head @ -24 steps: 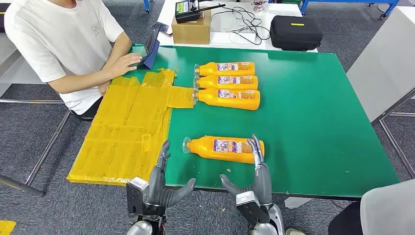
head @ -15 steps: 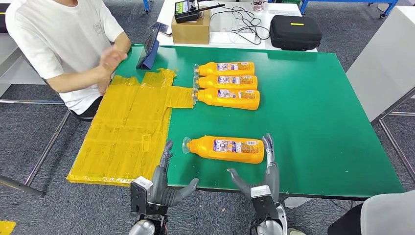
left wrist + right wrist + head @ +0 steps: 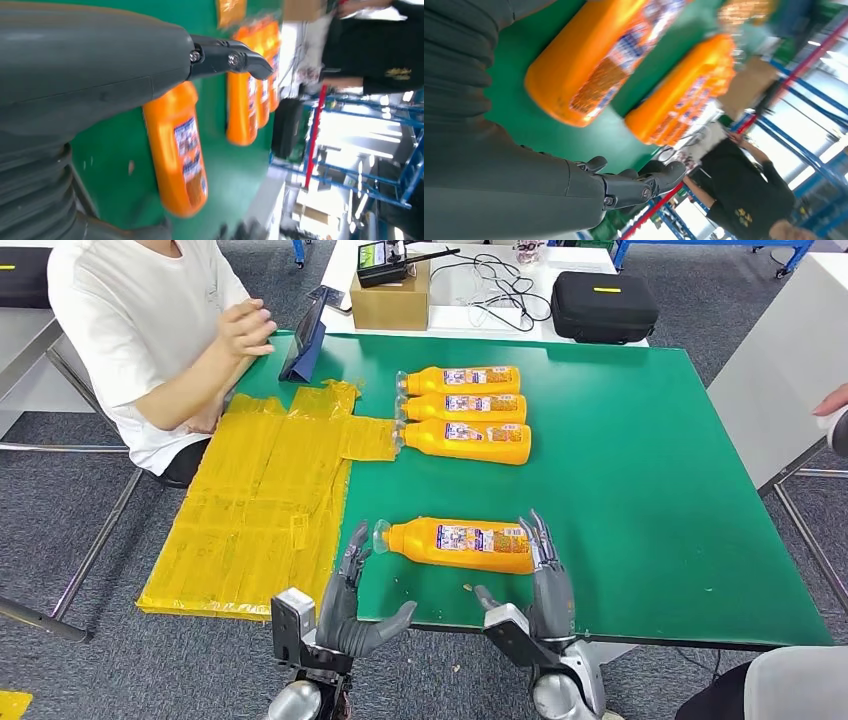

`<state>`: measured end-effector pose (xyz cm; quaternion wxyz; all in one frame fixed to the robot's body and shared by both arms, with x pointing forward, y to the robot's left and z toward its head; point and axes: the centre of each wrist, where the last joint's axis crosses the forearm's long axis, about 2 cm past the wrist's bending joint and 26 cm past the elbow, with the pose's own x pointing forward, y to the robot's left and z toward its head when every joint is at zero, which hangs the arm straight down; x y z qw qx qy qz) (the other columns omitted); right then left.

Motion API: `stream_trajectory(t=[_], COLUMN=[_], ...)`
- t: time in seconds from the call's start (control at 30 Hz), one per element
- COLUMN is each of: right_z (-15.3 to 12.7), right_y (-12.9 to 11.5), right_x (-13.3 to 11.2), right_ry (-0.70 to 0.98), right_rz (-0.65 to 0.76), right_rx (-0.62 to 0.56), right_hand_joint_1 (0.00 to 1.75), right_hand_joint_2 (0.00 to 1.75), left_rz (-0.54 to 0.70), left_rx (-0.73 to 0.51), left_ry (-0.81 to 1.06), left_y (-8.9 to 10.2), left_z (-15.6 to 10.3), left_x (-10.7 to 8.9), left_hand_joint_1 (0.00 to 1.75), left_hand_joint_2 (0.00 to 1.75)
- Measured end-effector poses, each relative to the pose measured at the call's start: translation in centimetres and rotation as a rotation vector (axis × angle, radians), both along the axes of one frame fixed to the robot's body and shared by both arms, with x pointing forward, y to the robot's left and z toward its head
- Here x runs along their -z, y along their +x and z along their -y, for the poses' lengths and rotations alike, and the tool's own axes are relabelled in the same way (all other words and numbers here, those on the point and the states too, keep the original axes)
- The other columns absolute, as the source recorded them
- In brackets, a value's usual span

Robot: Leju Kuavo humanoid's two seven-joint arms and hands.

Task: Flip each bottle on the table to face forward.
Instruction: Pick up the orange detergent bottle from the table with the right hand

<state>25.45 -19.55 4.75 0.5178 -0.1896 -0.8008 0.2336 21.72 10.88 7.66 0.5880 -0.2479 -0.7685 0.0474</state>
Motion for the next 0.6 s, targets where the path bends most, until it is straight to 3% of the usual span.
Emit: stream_trajectory(t=[0.3,0.6], right_z=[3.0,3.1], right_y=[3.8,6.9], right_x=[1.4,1.0], right_ry=[-0.279,-0.448], right_rz=[-0.073,-0.226], right_rx=[0.004,-0.062], right_hand_joint_1=[0.0,0.0], right_hand_joint_2=[1.75,1.75], left_rz=[-0.006,0.024], left_rx=[0.039,0.052], left_ry=[-0.037,-0.029], left_y=[0.8,1.8], left_z=[0.5,1.1], left_x=[-0.4,-1.0], left_hand_joint_1=[0.0,0.0], left_hand_joint_2=[1.75,1.75])
